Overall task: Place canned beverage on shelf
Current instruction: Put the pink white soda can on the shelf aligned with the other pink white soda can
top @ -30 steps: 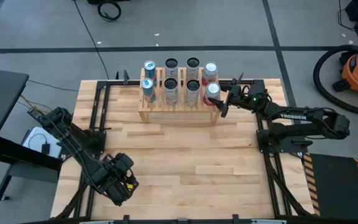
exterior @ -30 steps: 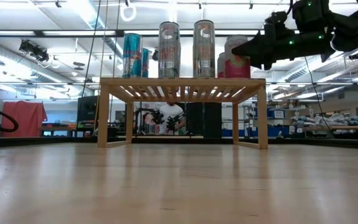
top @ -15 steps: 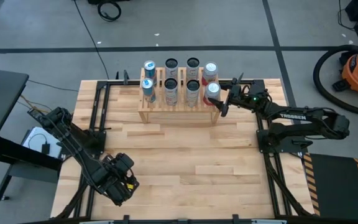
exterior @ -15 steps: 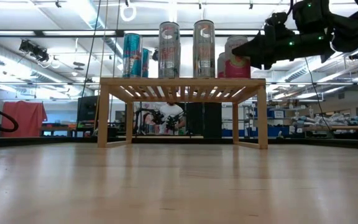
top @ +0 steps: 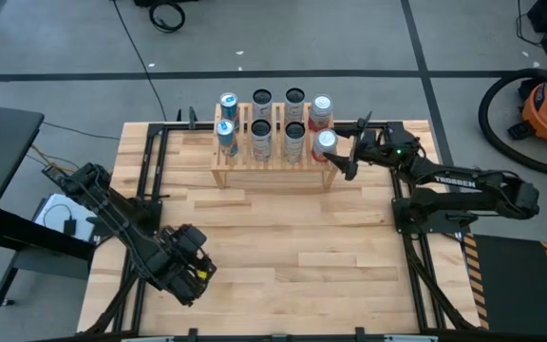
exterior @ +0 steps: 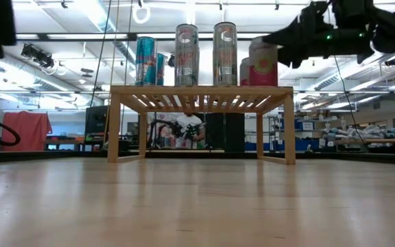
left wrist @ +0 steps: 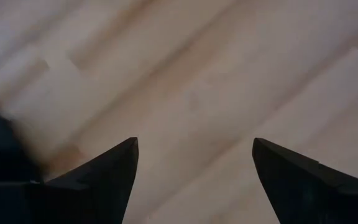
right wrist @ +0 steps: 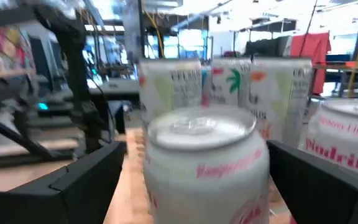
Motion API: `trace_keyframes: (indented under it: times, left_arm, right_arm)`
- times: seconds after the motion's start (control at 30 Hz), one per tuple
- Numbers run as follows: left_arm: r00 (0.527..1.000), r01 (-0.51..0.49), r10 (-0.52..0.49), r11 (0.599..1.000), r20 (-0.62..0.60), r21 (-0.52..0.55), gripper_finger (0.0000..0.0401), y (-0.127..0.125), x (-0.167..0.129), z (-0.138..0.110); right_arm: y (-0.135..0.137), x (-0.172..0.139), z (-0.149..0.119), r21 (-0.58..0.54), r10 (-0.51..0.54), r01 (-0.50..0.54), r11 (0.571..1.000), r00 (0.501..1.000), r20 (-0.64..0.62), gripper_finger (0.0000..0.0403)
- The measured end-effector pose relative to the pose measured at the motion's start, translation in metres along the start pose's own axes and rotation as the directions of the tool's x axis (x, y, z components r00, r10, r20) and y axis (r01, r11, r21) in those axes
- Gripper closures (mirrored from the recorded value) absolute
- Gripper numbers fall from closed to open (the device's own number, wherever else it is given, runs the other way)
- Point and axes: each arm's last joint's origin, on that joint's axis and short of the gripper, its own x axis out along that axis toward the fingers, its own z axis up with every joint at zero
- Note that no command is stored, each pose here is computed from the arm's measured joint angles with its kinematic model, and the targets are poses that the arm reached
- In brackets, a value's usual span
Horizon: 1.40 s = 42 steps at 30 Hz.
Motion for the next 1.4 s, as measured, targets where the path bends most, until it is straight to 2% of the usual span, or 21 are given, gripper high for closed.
trace_keyframes:
  times: [0.2, 0.37, 0.47, 0.6, 0.7, 0.77, 0.87, 1.0, 1.17, 1.33, 1.4]
  left_arm:
    - [0.989, -0.090, 0.083, 0.995, 0.124, 0.052, 0.0085, 0.014, -0.006, -0.002]
    - [0.973, -0.133, 0.119, 0.989, 0.200, 0.060, 0.0085, 0.024, -0.012, 0.004]
    - [0.974, -0.130, 0.113, 0.989, 0.198, 0.075, 0.0085, 0.028, -0.014, 0.009]
    - [0.975, -0.117, 0.100, 0.990, 0.198, 0.081, 0.0085, 0.033, -0.018, 0.016]
    - [0.976, -0.107, 0.093, 0.992, 0.199, 0.062, 0.0085, 0.036, -0.020, 0.020]
    - [0.976, -0.101, 0.088, 0.993, 0.199, 0.055, 0.0085, 0.037, -0.021, 0.020]
    - [0.976, -0.100, 0.087, 0.994, 0.199, 0.054, 0.0085, 0.037, -0.021, 0.020]
    - [0.977, -0.097, 0.085, 0.994, 0.198, 0.052, 0.0085, 0.037, -0.021, 0.020]
    - [0.977, -0.087, 0.077, 0.995, 0.197, 0.044, 0.0085, 0.036, -0.021, 0.020]
    - [0.979, -0.066, 0.058, 0.997, 0.194, 0.033, 0.0085, 0.034, -0.021, 0.020]
    - [0.980, -0.054, 0.048, 0.998, 0.193, 0.028, 0.0085, 0.033, -0.021, 0.020]
  right_arm:
    - [0.006, -0.012, 0.013, 0.146, 0.081, -0.087, 0.985, 0.996, 0.043, 0.0004]
    - [0.011, -0.023, 0.023, 0.133, 0.140, -0.150, 0.980, 0.987, 0.083, 0.0005]
    - [0.008, -0.023, 0.022, 0.124, 0.058, -0.066, 0.990, 0.996, 0.073, 0.0006]
    - [0.000, -0.018, 0.010, 0.096, -0.086, 0.087, 0.992, 0.996, -0.013, 0.0006]
    - [-0.002, -0.015, 0.005, 0.081, -0.096, 0.100, 0.992, 0.994, -0.048, 0.0006]
    - [0.000, -0.015, 0.005, 0.080, -0.059, 0.062, 0.995, 0.997, -0.045, 0.0006]
    - [0.004, -0.016, 0.008, 0.076, 0.077, -0.075, 0.994, 0.997, -0.029, 0.0004]
    - [0.010, -0.022, 0.014, 0.081, 0.235, -0.235, 0.969, 0.972, 0.006, 0.0004]
    - [0.016, -0.027, 0.022, 0.175, 0.372, -0.376, 0.910, 0.927, 0.054, 0.0004]
    - [0.020, -0.028, 0.027, 0.260, 0.424, -0.432, 0.863, 0.901, 0.090, 0.0004]
    - [0.022, -0.028, 0.027, 0.317, 0.457, -0.461, 0.829, 0.885, 0.092, 0.0006]
